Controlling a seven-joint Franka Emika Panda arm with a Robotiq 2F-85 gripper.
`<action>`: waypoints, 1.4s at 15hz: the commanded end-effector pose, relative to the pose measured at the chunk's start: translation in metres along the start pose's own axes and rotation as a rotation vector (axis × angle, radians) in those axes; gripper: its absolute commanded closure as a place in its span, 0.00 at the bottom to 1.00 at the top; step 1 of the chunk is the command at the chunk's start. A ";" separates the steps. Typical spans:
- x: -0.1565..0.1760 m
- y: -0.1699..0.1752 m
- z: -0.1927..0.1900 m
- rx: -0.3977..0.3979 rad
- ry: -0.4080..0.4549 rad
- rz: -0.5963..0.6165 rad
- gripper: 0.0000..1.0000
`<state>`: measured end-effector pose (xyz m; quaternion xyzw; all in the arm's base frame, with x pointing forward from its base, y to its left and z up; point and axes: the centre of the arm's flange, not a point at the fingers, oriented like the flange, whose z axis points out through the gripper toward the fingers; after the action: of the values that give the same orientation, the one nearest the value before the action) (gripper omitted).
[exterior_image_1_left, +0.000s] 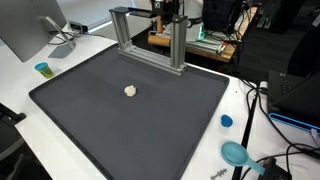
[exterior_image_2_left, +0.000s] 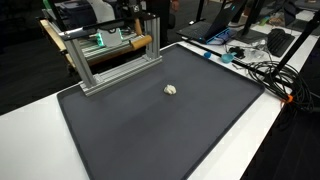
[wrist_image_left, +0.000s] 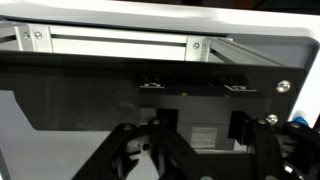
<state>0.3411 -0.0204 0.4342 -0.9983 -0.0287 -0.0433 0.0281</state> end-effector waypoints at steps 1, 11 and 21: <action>0.000 0.011 -0.008 0.004 -0.050 0.053 0.66; 0.007 -0.007 -0.009 -0.036 -0.057 0.194 0.00; 0.004 -0.025 0.005 -0.116 -0.017 0.312 0.36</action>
<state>0.3523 -0.0038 0.4383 -0.9936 0.1081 -0.0286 -0.0150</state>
